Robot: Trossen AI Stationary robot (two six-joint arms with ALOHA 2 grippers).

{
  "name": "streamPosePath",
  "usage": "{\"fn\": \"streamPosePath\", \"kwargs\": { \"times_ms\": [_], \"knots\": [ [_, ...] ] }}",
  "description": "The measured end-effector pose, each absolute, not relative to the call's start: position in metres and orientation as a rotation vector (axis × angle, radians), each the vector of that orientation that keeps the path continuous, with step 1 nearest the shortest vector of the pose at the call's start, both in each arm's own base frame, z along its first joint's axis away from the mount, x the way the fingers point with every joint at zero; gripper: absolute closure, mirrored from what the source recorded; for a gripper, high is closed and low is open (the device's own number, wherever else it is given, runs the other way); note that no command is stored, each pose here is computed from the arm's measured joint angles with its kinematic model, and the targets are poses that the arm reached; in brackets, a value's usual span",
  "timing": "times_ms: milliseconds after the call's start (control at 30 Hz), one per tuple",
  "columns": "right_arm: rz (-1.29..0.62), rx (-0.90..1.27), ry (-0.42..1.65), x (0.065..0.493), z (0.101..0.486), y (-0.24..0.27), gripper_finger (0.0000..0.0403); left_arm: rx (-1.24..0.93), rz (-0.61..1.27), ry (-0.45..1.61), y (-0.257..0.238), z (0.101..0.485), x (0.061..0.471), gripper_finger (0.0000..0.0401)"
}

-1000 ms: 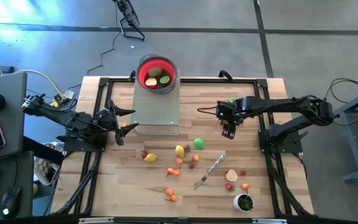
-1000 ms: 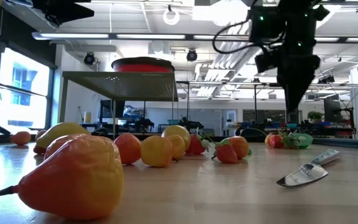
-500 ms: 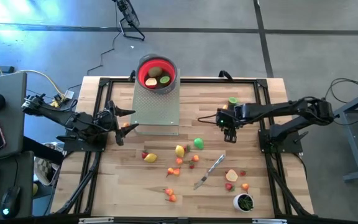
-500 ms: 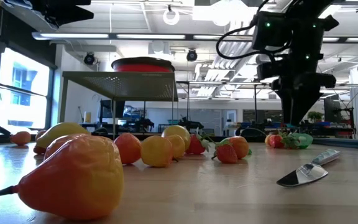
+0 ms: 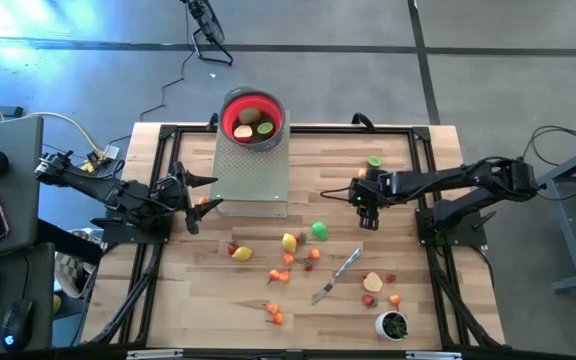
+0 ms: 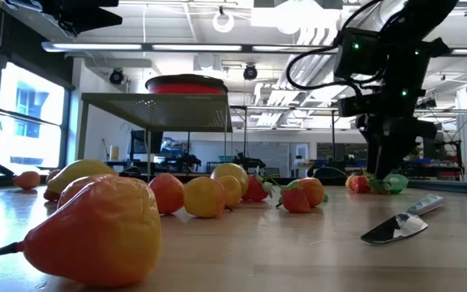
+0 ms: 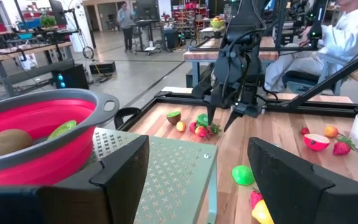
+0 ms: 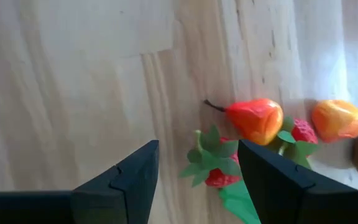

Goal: Pick & Place Fruit
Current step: Put the strawberry into the red strainer on the shelf

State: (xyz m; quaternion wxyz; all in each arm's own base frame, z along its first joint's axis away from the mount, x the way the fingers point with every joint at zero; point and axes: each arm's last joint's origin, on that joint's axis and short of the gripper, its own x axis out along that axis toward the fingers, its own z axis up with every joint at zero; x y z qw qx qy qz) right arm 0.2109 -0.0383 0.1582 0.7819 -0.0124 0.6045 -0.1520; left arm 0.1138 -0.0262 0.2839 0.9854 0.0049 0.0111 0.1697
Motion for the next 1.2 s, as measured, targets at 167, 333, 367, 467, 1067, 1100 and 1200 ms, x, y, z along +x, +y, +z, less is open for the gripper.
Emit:
{"fn": "streamPosePath", "kwargs": {
  "times_ms": [167, 333, 367, 467, 1067, 1100, 1200],
  "knots": [
    [-0.340, -0.036, 1.304, 0.208, 0.153, -0.038, 0.0192, 0.010, 0.341, 0.022, -0.026, 0.284, 0.114, 0.0134],
    [-0.339, -0.062, 1.270, 0.208, 0.147, -0.039, 0.0192, 0.009, 0.341, 0.021, -0.026, 0.284, 0.114, 0.0134],
    [-0.343, -0.067, 1.265, 0.208, 0.147, -0.039, 0.0192, 0.009, 0.341, 0.021, -0.026, 0.284, 0.114, 0.0134],
    [-0.351, -0.078, 1.269, 0.207, 0.145, -0.039, 0.0192, 0.009, 0.341, 0.021, -0.026, 0.284, 0.114, 0.0134],
    [-0.334, -0.087, 1.287, 0.205, 0.145, -0.039, 0.0310, 0.009, 0.341, 0.021, -0.026, 0.284, 0.114, 0.0134],
    [-0.334, -0.087, 1.287, 0.205, 0.144, -0.039, 0.0316, 0.009, 0.341, 0.021, -0.026, 0.284, 0.114, 0.0134],
    [-0.344, -0.074, 1.284, 0.205, 0.145, -0.039, 0.0339, 0.009, 0.341, 0.021, -0.026, 0.284, 0.114, 0.0134]
  ]
}}
